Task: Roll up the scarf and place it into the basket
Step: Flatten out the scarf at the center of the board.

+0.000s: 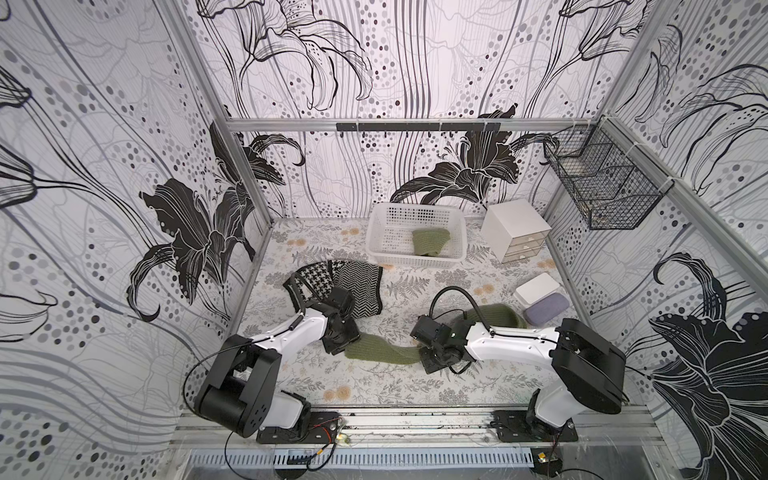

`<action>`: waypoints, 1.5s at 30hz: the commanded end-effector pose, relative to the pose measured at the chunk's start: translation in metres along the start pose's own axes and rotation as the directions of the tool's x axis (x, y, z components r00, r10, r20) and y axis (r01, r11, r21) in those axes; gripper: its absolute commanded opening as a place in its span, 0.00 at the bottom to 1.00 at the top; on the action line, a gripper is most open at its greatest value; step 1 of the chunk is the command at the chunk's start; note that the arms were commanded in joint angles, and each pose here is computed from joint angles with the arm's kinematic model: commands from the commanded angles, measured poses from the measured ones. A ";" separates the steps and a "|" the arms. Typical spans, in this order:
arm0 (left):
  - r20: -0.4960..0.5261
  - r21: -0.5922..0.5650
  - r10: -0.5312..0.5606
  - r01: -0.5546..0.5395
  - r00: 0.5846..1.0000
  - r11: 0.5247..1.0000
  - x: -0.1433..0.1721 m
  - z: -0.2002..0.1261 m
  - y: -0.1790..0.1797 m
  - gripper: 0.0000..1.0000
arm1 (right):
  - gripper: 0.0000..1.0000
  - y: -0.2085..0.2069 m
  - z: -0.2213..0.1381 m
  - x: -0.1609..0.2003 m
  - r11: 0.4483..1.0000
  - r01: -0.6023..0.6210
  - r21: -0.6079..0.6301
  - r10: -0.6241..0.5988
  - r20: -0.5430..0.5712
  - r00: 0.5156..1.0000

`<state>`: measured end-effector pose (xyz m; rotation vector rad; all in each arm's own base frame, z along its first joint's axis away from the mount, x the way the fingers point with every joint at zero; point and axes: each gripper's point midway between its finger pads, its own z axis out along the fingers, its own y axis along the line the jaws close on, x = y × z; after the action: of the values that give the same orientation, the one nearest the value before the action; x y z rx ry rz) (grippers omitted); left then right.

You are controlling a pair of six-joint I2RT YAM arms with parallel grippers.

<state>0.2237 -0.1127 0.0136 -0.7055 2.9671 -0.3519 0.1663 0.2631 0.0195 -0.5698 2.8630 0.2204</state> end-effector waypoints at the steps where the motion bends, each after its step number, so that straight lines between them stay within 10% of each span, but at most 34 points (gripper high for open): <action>1: -0.021 0.010 -0.031 0.032 0.999 0.999 0.007 0.022 0.003 0.00 | 0.00 -0.015 -0.008 0.013 0.999 -0.009 0.043 0.011 -0.035 0.999; 5: 0.060 0.021 -0.028 0.027 0.998 0.999 -0.007 -0.004 0.000 0.00 | 0.00 -0.006 -0.040 0.009 0.995 0.032 -0.095 -0.032 -0.004 0.999; 11: 0.375 0.080 -0.026 -0.004 0.927 0.997 -0.088 -0.141 -0.007 0.00 | 0.00 -0.031 -0.162 -0.037 0.977 0.021 -0.213 0.042 0.288 0.957; 18: 0.528 0.099 -0.072 0.024 0.846 0.995 -0.144 -0.227 0.024 0.00 | 0.00 -0.115 -0.225 -0.071 0.984 -0.180 0.017 0.158 0.398 0.904; 26: 0.704 0.168 -0.187 0.095 0.685 0.981 -0.166 -0.322 0.071 0.00 | 0.00 -0.217 -0.308 -0.080 0.852 -0.482 0.204 0.275 0.609 0.744; 31: 0.728 0.154 -0.190 0.112 0.659 0.982 -0.165 -0.336 0.078 0.00 | 0.00 -0.255 -0.352 -0.072 0.757 -0.577 0.306 0.254 0.676 0.692; 45: 0.703 0.299 -0.077 -0.196 0.707 0.934 -0.109 -0.337 0.025 0.00 | 0.00 -0.262 -0.418 -0.069 0.719 -0.609 0.334 0.170 0.766 0.620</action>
<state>0.2746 0.0531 0.3315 -0.6649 2.1062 -0.3396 0.2655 -0.0208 0.4112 0.2871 2.0663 -0.2535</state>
